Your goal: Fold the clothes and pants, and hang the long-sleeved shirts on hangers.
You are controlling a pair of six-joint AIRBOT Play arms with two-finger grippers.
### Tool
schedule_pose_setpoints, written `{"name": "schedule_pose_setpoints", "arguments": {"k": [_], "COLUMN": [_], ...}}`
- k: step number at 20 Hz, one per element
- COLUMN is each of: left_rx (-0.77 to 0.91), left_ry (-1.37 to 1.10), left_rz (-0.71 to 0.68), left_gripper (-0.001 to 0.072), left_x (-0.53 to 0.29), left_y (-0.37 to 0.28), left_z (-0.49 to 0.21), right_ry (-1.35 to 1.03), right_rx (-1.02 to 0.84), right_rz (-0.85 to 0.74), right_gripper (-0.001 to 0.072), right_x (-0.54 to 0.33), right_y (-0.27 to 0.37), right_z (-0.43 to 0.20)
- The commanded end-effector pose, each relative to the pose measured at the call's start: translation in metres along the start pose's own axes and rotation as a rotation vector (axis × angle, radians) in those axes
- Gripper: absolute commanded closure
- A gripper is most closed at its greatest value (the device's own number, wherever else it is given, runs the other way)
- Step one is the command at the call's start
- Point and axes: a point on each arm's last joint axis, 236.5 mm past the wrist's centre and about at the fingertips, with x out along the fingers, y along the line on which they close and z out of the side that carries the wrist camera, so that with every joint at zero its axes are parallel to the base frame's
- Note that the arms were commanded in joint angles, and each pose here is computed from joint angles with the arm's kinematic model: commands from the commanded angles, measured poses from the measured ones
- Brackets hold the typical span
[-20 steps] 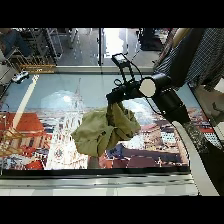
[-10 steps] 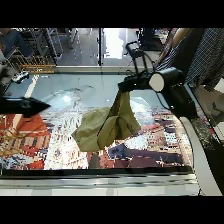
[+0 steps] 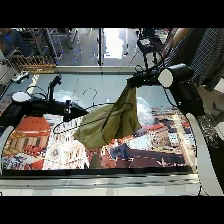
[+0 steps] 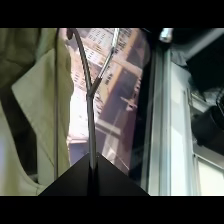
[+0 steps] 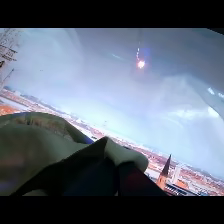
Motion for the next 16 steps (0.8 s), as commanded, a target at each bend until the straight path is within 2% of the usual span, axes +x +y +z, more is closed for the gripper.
{"name": "schedule_pose_setpoints", "arguments": {"k": [1,6,12,16], "left_rx": [-0.015,0.071,0.047,-0.006], "left_ry": [-0.033,0.020,-0.067,-0.070], "left_rz": [0.027,-0.130,0.048,0.016], "left_gripper": [0.0698,0.0699,0.0699,0.0699], "left_x": [0.004,-0.026,-0.069,-0.053], "left_y": [0.010,-0.050,-0.010,0.006], "left_z": [0.006,0.003,0.016,0.007], "right_ry": [0.017,0.017,0.017,0.015], "right_rx": [-0.016,-0.019,-0.017,-0.013], "right_rz": [0.001,-0.003,-0.001,0.004], "right_gripper": [0.0694,0.0694,0.0694,0.0694], "right_x": [-0.001,-0.001,-0.001,-0.001], "right_y": [-0.001,-0.002,-0.001,0.000], "right_z": [-0.004,-0.004,-0.004,-0.003]}}
